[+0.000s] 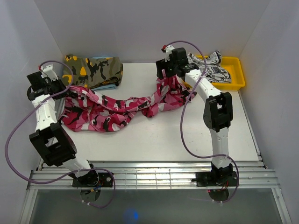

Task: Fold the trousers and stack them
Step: Flatten the trousers out

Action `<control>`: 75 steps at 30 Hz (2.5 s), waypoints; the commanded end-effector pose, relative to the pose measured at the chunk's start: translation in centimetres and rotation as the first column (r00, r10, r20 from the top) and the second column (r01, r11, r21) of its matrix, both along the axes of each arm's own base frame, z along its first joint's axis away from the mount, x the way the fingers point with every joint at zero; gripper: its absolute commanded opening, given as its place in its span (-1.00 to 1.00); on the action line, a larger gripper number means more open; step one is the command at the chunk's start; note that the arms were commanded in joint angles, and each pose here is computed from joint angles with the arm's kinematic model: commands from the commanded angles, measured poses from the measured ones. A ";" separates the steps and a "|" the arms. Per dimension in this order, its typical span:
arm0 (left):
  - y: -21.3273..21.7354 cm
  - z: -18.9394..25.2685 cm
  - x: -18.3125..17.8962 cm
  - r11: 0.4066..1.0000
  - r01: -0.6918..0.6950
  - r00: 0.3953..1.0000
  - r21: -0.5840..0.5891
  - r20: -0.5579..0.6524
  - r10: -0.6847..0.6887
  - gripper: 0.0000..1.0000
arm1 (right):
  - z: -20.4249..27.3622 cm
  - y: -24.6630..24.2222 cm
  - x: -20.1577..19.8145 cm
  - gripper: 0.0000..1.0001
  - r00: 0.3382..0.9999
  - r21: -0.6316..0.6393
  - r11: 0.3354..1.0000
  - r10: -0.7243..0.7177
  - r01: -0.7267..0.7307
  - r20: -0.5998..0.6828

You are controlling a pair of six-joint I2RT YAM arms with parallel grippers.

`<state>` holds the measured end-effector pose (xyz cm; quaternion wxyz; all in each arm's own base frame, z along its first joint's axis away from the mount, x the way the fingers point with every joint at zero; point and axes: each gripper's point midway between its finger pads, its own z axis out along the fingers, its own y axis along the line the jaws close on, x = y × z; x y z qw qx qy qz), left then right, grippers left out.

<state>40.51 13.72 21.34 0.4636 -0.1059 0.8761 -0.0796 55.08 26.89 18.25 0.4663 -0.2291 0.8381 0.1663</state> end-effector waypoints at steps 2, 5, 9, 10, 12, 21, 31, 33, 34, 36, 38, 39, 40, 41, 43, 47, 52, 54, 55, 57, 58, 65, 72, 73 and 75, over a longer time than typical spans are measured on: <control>1.0 1.1 0.8 1.000 -0.012 1.000 -0.002 0.012 0.012 -1.00 | 4.7 -6.2 -2.3 0.80 0.986 -0.188 0.971 0.160 -0.148 0.047; 1.2 -0.6 0.8 1.000 -0.012 1.000 -0.019 -0.028 0.012 -1.00 | 4.7 -10.8 -6.3 0.82 0.954 -0.295 0.917 0.295 -0.267 0.054; 1.3 -2.0 1.2 0.999 -0.005 0.999 -0.043 -0.054 0.003 -1.00 | 2.4 -12.7 -13.9 0.99 0.828 -0.411 0.753 0.560 -0.515 -0.011; 1.4 -2.1 1.2 0.999 -0.003 0.998 -0.046 -0.056 0.001 -1.00 | -1.0 -12.7 -16.6 1.00 0.785 -0.378 0.709 0.614 -0.596 -0.086; 1.4 -2.5 1.4 0.999 0.000 0.998 -0.051 -0.066 -0.003 -1.00 | -2.9 -12.7 -18.1 1.00 0.742 -0.409 0.653 0.664 -0.637 -0.095; 1.0 -3.6 0.5 0.999 0.034 0.995 -0.036 -0.097 -0.037 -1.00 | -8.4 -7.4 -14.7 1.00 0.677 -0.441 0.606 0.736 -0.662 -0.006; 1.3 -2.6 0.6 0.998 0.058 0.996 0.013 -0.073 -0.057 -1.00 | -13.7 -7.2 -14.6 -0.48 0.627 -0.480 0.488 0.757 -0.729 -0.184; 1.6 -2.6 0.8 0.998 0.058 0.996 0.030 -0.071 -0.055 -1.00 | -12.8 -8.2 -16.0 -0.84 0.620 -0.468 0.476 0.753 -0.745 -0.220; 1.6 -2.7 0.7 0.997 0.062 0.996 0.039 -0.072 -0.060 -1.00 | -10.9 -8.6 -16.8 -0.85 0.614 -0.485 0.466 0.762 -0.740 -0.205; 2.0 -2.3 0.5 0.995 0.064 0.996 0.078 -0.061 -0.059 -1.00 | -8.4 -10.5 -20.4 -0.84 0.605 -0.465 0.458 0.759 -0.758 -0.240; 2.1 -2.5 0.1 0.989 0.078 0.996 0.122 -0.053 -0.072 -1.00 | -7.1 -12.4 -24.7 -0.84 0.573 -0.405 0.440 0.758 -0.801 -0.311; 2.0 -1.8 -0.4 0.986 0.077 0.997 0.145 -0.034 -0.073 -1.00 | -5.0 -13.3 -26.6 -0.84 0.577 -0.424 0.437 0.763 -0.793 -0.292; 1.8 -2.3 -0.8 0.984 0.086 0.996 0.154 -0.039 -0.081 -1.00 | -4.4 -14.4 -28.0 -0.85 0.577 -0.429 0.431 0.757 -0.794 -0.306; 1.8 -2.0 -0.9 0.981 0.091 0.996 0.174 -0.026 -0.088 -1.00 | -3.9 -15.5 -30.1 -0.85 0.556 -0.420 0.407 0.759 -0.811 -0.339; 1.6 -1.0 -1.3 0.973 0.099 0.995 0.206 -0.005 -0.101 -1.00 | -2.3 -17.1 -33.1 -0.85 0.559 -0.455 0.390 0.759 -0.801 -0.333; 1.5 1.7 -0.9 0.961 0.103 0.990 0.258 0.071 -0.126 -1.00 | -1.4 -19.5 -36.7 -0.85 0.568 -0.478 0.370 0.729 -0.797 -0.383; 2.7 2.6 2.1 0.957 0.081 0.987 0.280 0.114 -0.116 -1.00 | -4.9 -24.2 -34.0 -0.85 0.615 -0.461 0.416 0.628 -0.783 -0.477; 3.2 1.1 4.5 0.961 0.095 0.988 0.260 0.090 -0.122 -1.00 | -7.7 -25.6 -32.9 -0.85 0.579 -0.396 0.422 0.597 -0.815 -0.556; 3.3 0.5 5.4 0.962 0.101 0.989 0.254 0.079 -0.125 -1.00 | -8.5 -27.2 -31.6 -0.84 0.614 -0.410 0.457 0.556 -0.789 -0.561; 3.6 -2.9 7.3 0.966 0.120 0.992 0.227 0.011 -0.126 -1.00 | -9.8 -27.9 -29.9 -0.84 0.622 -0.398 0.482 0.536 -0.781 -0.571; 4.1 -2.1 8.5 0.964 0.114 0.992 0.241 0.023 -0.123 -1.00 | -10.0 -28.5 -29.2 -0.84 0.636 -0.409 0.491 0.524 -0.769 -0.567; 3.2 -4.0 8.8 0.965 0.243 0.962 0.101 -0.154 -0.226 0.80 | -10.8 -27.3 -31.7 -0.77 0.618 -0.429 0.445 0.565 -0.786 -0.547; -1.2 -2.4 -3.2 0.802 0.563 0.820 0.197 -0.256 -0.513 0.96 | -8.6 -28.9 -32.5 0.31 0.780 -0.535 0.568 0.440 -0.626 -0.446; -1.3 -3.3 -4.8 0.724 0.645 0.760 0.244 -0.306 -0.573 0.94 | -8.1 -29.9 -32.5 0.34 0.804 -0.542 0.596 0.396 -0.593 -0.444; -2.3 -6.6 -8.9 0.658 0.726 0.673 0.199 -0.403 -0.620 0.89 | -7.7 -31.0 -32.6 0.45 0.825 -0.541 0.630 0.346 -0.557 -0.447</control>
